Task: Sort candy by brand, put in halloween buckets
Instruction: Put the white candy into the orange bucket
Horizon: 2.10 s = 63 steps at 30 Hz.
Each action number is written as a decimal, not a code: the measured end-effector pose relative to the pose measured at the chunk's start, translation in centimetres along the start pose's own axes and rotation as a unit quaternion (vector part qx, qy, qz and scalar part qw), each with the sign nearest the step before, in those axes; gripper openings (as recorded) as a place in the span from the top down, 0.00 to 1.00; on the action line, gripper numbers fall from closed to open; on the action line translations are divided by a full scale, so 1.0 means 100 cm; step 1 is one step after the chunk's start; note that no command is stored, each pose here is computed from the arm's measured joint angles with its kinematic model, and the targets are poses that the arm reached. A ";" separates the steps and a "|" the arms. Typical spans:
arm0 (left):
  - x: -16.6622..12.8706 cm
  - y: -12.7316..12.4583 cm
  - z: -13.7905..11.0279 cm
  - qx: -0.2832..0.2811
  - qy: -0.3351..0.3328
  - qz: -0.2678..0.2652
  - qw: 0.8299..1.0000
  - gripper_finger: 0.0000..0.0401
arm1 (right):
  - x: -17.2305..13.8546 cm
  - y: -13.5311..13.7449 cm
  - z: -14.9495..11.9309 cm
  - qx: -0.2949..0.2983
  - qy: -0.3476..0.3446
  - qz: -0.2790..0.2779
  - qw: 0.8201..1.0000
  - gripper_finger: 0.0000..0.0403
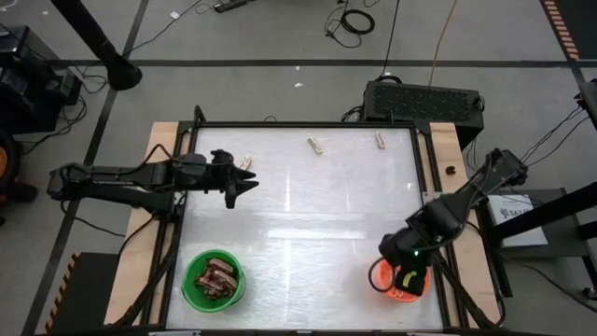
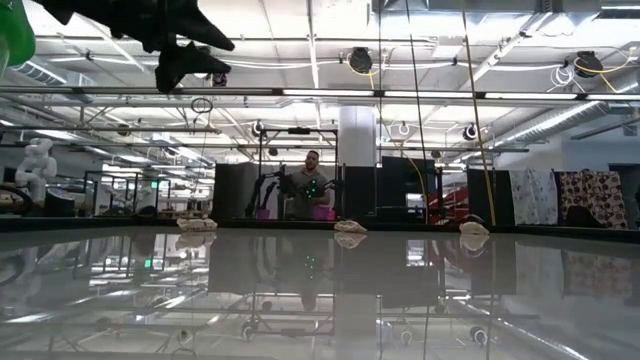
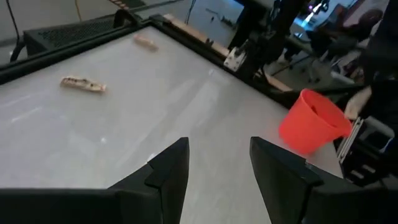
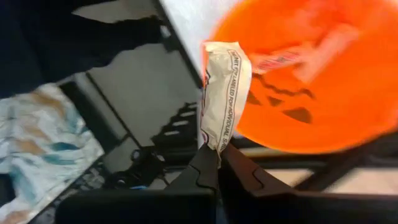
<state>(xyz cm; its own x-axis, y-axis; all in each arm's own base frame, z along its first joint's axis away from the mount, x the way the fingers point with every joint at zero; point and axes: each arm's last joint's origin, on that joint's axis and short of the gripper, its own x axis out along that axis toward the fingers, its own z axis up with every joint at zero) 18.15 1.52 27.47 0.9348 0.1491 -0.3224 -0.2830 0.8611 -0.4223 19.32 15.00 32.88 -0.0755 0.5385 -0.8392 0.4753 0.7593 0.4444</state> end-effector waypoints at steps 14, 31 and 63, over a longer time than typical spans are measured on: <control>0.022 0.001 -0.004 -0.014 0.019 -0.004 1.000 0.56 | 0.034 -0.013 -0.001 0.038 0.027 -0.059 0.997 0.99; 0.029 -0.001 -0.010 -0.017 0.069 -0.055 0.996 0.56 | 0.020 -0.028 0.023 0.061 0.045 -0.028 0.997 0.69; 0.029 0.020 -0.006 -0.031 0.071 -0.005 0.997 0.56 | -0.081 -0.155 0.234 -0.007 -0.478 -0.104 0.872 0.66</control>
<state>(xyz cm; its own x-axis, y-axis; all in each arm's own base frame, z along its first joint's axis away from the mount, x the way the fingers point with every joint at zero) 20.17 3.41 25.19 0.8987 0.0673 -0.4333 -0.2914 0.8300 -0.4755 33.09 -9.65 25.49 0.6092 -0.1570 -0.7773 0.5267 0.8129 0.2487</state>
